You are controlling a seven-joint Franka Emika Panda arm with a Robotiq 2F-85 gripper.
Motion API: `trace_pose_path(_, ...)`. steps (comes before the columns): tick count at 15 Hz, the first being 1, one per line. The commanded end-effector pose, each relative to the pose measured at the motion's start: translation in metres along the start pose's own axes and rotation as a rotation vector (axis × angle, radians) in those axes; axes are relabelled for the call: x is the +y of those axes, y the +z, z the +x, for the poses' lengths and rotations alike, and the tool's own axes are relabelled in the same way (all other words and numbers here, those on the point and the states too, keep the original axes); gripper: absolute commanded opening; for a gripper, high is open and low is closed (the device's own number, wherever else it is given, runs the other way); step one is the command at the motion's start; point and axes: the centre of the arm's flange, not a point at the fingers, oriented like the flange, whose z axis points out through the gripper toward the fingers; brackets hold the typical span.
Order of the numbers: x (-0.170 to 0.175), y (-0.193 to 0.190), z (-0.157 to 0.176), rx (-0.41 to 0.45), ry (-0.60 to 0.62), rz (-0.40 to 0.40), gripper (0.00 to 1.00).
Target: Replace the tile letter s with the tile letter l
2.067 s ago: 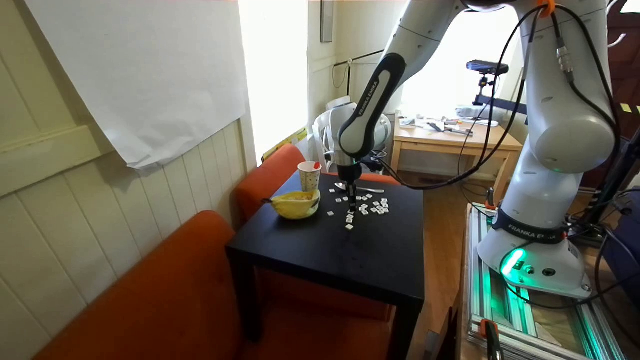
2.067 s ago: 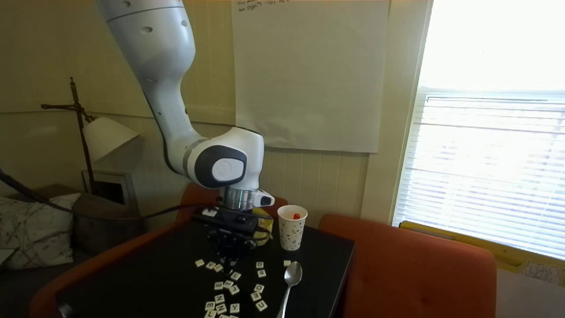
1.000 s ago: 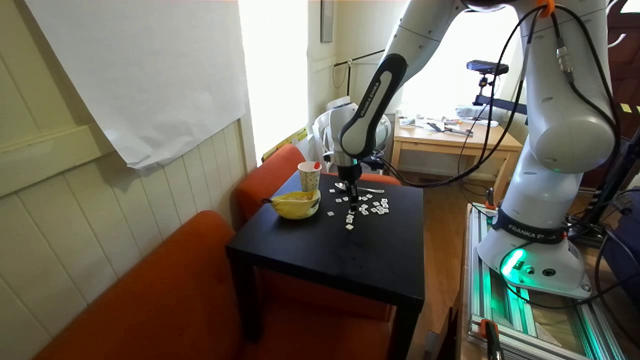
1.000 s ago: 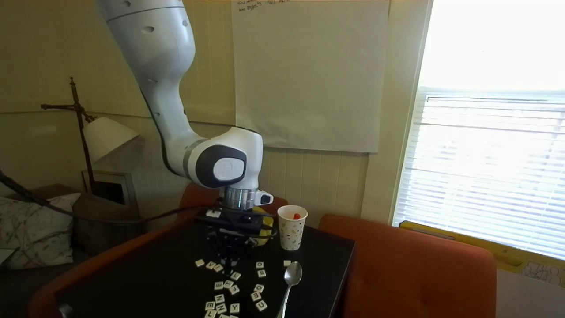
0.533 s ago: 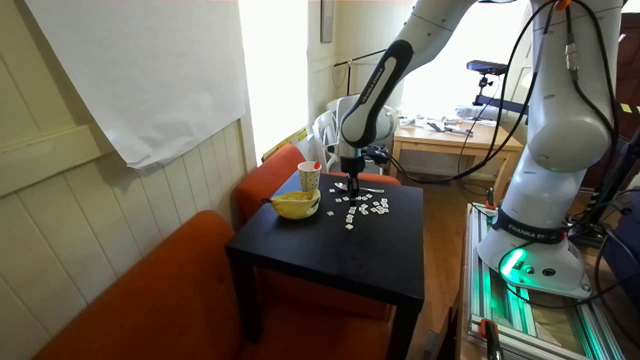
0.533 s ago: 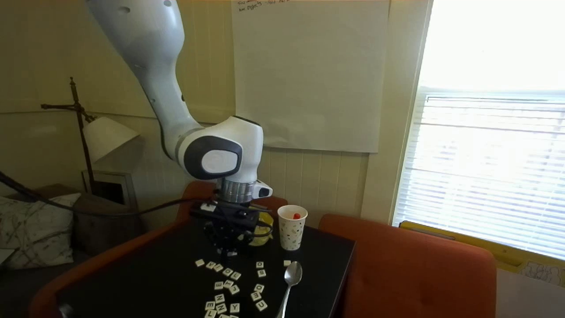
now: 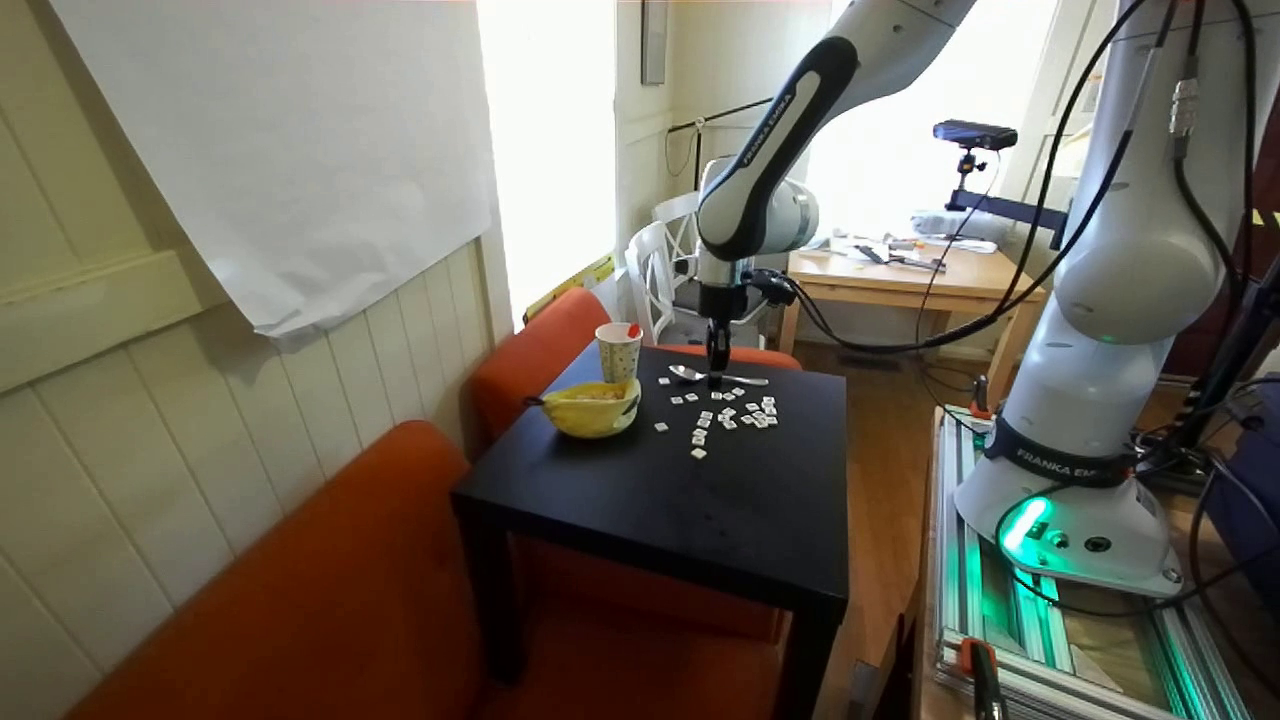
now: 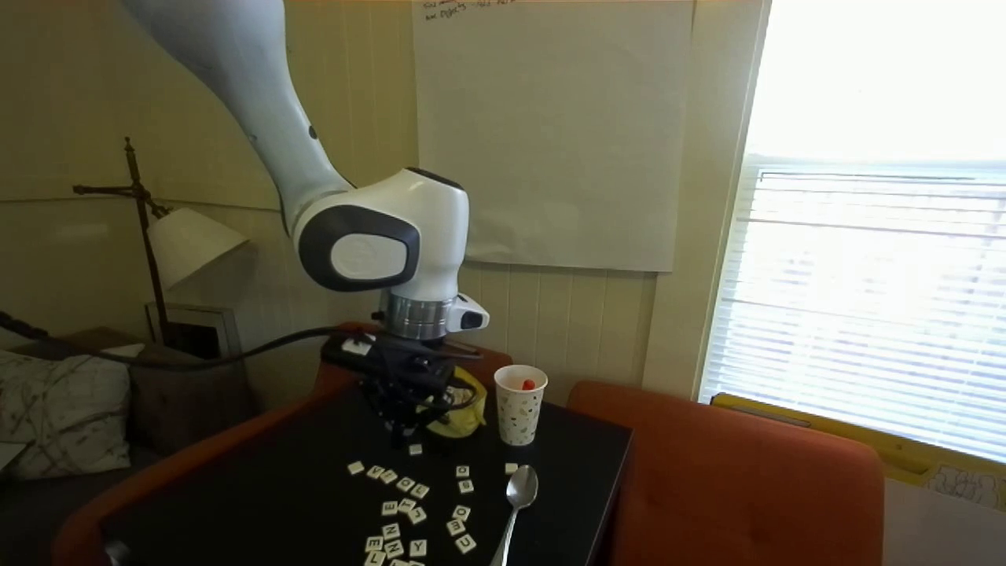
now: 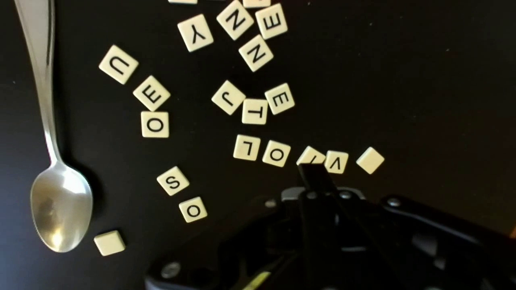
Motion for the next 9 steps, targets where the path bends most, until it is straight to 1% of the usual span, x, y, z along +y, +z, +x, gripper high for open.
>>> trace_pose_path(1, -0.007, -0.018, -0.022, -0.015, 0.062, 0.018, 0.26)
trace_pose_path(2, -0.007, -0.02, -0.024, -0.014, 0.068, 0.027, 0.28)
trace_pose_path(3, -0.006, -0.022, -0.027, -0.019, 0.077, 0.033, 0.33)
trace_pose_path(6, -0.005, -0.027, -0.029, -0.027, 0.079, 0.048, 0.53)
trace_pose_path(7, -0.005, -0.03, -0.029, -0.033, 0.081, 0.046, 0.61)
trace_pose_path(9, -0.005, -0.039, -0.029, -0.032, 0.093, 0.039, 0.74)
